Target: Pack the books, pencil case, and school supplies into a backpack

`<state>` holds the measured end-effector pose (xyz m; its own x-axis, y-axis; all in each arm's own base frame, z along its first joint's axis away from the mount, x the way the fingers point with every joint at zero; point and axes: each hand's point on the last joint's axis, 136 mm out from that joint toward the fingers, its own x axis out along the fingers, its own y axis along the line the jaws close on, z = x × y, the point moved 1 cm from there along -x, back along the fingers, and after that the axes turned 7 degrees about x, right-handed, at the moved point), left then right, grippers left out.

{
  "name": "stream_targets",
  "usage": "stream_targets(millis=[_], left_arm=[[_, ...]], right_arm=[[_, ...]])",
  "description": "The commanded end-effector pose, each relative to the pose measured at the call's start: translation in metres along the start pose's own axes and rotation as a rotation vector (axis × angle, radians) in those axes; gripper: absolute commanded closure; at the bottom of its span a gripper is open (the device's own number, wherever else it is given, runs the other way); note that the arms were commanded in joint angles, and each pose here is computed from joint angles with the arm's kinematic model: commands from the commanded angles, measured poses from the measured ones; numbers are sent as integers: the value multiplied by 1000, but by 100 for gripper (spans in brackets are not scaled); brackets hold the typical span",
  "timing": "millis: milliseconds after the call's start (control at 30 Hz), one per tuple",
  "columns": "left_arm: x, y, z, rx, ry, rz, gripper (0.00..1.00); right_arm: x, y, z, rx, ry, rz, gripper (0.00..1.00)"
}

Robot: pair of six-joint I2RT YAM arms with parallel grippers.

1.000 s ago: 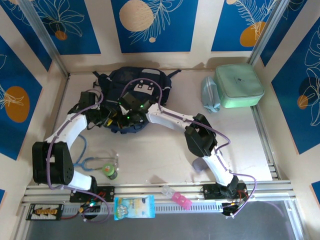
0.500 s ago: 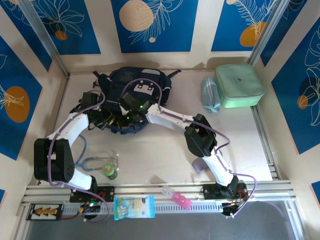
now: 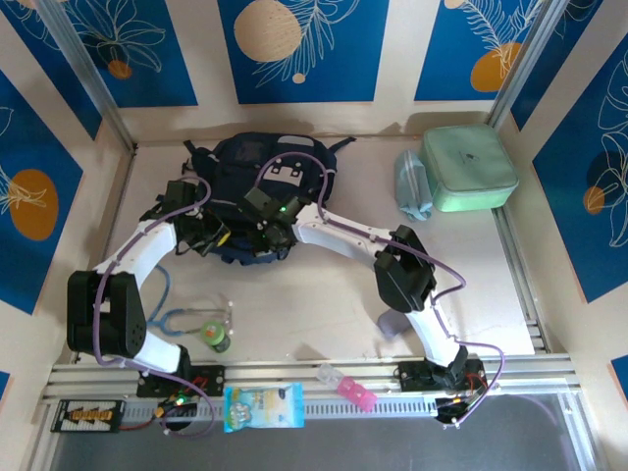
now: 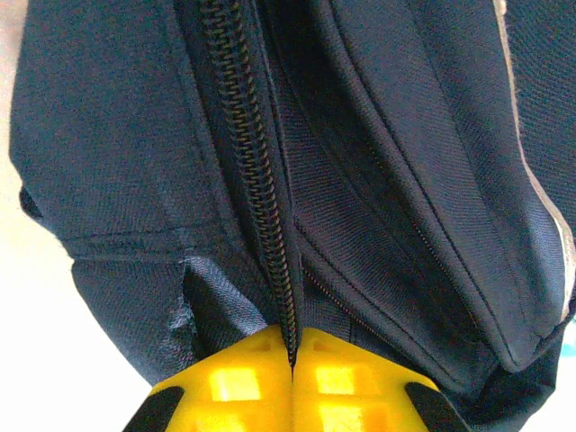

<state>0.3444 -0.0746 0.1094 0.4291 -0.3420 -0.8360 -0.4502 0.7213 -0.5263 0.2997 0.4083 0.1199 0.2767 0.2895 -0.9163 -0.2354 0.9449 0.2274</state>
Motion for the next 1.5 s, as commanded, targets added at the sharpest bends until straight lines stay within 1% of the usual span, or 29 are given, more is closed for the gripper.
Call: stream_targets(millis=[0,100,200,367,533,700,767,900,1000,1067,1133,1200,1267,1333,1400,1467], left_arm=[[-13,-2,16,26,-68,22,100],[-16,-1,17,30,-75,28,100],[-18,1,17,34,-77,33,100],[-19,3,16,43,-74,35,100],[-21,3,15,52,-72,33,100],[-24,4,14,73,-63,40,100],[-25,5,14,76,-65,48,100],[-27,3,14,96,-60,37,100],[-29,-11,14,180,-40,-21,100],[-32,-22,11,267,-25,-54,79],[-37,-30,8,364,-15,-42,58],[-41,-40,4,467,-7,-32,44],[-43,-52,-2,560,-2,-35,37],[-42,-66,-8,654,-1,-58,35],[-39,-87,-21,775,15,-133,34],[-34,-108,-32,899,19,-259,33]], right_arm=[[-27,-46,-10,69,-1,-182,100],[-26,-66,-7,101,-25,-248,100],[-27,-83,-2,129,-40,-266,100],[-34,-107,11,171,-68,-256,100],[-27,-129,26,197,-82,-240,100],[-21,-131,43,132,-107,-186,100],[-21,-133,47,120,-120,-189,100],[-17,-144,46,158,-96,-212,100],[-17,-139,45,142,-97,-178,100],[-19,-124,45,102,-104,-112,100],[-24,-105,45,54,-116,-28,100],[-30,-86,44,30,-114,70,100],[-35,-74,43,28,-112,153,100],[-39,-66,42,33,-111,207,100],[-40,-67,41,51,-110,228,100],[-41,-71,41,75,-106,243,100]])
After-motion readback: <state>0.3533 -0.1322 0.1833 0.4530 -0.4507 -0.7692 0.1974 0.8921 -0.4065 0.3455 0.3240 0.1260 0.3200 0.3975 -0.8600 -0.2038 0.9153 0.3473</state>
